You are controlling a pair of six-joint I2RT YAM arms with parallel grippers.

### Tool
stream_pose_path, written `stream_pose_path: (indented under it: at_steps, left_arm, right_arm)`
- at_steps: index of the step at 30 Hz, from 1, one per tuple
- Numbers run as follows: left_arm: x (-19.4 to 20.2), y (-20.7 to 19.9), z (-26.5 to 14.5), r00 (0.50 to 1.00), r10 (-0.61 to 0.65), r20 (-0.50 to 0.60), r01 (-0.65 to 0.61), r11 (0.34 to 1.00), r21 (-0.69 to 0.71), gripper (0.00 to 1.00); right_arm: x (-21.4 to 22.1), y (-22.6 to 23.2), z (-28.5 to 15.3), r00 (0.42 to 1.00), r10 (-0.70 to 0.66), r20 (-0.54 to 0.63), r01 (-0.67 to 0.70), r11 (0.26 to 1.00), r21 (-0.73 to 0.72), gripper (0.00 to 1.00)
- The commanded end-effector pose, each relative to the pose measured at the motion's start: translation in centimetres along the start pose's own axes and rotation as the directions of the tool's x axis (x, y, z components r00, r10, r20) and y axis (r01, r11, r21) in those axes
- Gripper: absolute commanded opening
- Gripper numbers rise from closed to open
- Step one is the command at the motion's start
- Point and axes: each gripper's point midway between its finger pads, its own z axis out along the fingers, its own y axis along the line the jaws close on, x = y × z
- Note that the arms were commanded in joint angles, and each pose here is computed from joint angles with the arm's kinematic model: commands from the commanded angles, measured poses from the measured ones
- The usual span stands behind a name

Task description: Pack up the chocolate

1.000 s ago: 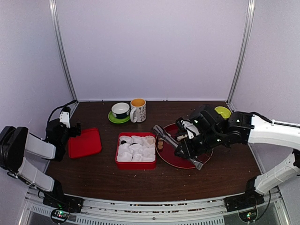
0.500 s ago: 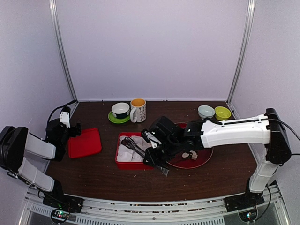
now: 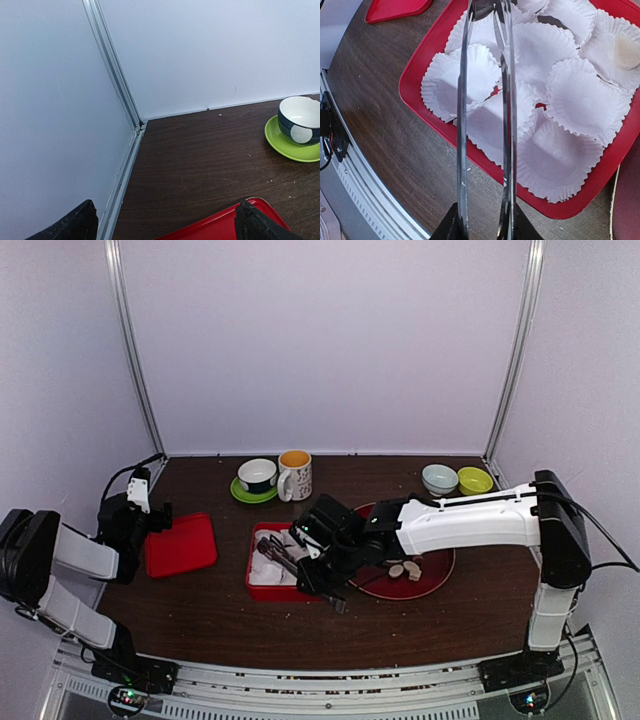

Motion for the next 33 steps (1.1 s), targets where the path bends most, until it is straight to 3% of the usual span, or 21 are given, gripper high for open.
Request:
stream_pose_path:
  at_steps: [1, 5, 16, 22, 33]
  left_arm:
    - [-1.2, 0.3, 0.0, 0.998, -0.011, 0.056, 0.011, 1.000, -0.006, 0.98]
    - [-1.2, 0.3, -0.1, 0.998, -0.011, 0.055, 0.011, 1.000, -0.006, 0.98]
    - [-1.2, 0.3, -0.1, 0.998, -0.011, 0.055, 0.011, 1.000, -0.006, 0.98]
    - [-1.2, 0.3, -0.1, 0.998, -0.010, 0.054, 0.011, 1.000, -0.006, 0.98]
    - [-1.2, 0.3, -0.1, 0.998, -0.011, 0.055, 0.011, 1.000, -0.006, 0.98]
  right_arm:
    - [-1.1, 0.3, -0.6, 0.999, -0.016, 0.037, 0.015, 1.000, 0.020, 0.31]
    - [-1.5, 0.5, -1.5, 0.998, -0.024, 0.058, 0.024, 1.000, 0.016, 0.36]
    - [-1.2, -2.0, -7.9, 0.992, -0.037, 0.122, 0.023, 0.993, 0.119, 0.36]
    - [1.9, -5.1, -11.0, 0.995, -0.020, 0.097, 0.001, 0.981, 0.193, 0.36]
    - [10.0, -8.5, -14.1, 0.995, 0.095, -0.032, -0.087, 0.977, 0.193, 0.36]
